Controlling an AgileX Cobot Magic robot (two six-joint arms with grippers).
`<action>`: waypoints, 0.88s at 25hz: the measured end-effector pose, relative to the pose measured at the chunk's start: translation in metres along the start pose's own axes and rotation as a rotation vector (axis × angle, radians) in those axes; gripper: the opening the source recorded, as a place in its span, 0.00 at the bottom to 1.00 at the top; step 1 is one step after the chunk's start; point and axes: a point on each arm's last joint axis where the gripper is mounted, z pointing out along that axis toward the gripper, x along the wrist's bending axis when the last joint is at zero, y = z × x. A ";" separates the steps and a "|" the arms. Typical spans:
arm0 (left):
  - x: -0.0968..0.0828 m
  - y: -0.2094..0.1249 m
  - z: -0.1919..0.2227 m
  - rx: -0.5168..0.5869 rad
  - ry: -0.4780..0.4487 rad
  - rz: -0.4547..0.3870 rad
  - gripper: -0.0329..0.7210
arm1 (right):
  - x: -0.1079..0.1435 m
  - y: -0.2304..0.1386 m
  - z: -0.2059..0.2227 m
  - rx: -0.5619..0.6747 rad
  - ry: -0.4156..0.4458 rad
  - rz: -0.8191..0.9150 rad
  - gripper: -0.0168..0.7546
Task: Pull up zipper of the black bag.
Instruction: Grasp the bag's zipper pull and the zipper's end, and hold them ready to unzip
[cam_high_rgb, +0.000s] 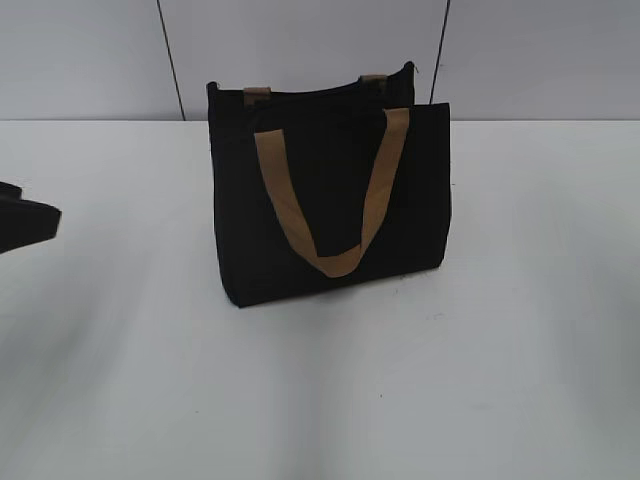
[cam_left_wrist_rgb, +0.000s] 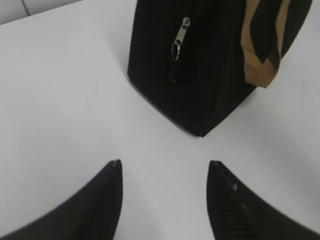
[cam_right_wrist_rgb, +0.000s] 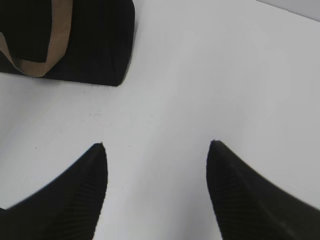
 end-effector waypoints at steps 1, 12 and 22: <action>0.002 -0.001 0.009 0.003 -0.022 0.042 0.58 | -0.002 0.006 0.005 0.006 0.013 -0.013 0.65; 0.030 0.002 0.101 -0.021 -0.210 0.214 0.58 | -0.017 0.070 0.034 0.011 0.119 -0.061 0.64; 0.049 0.004 0.168 -0.074 -0.348 0.341 0.58 | 0.024 0.116 0.069 -0.001 0.268 -0.193 0.63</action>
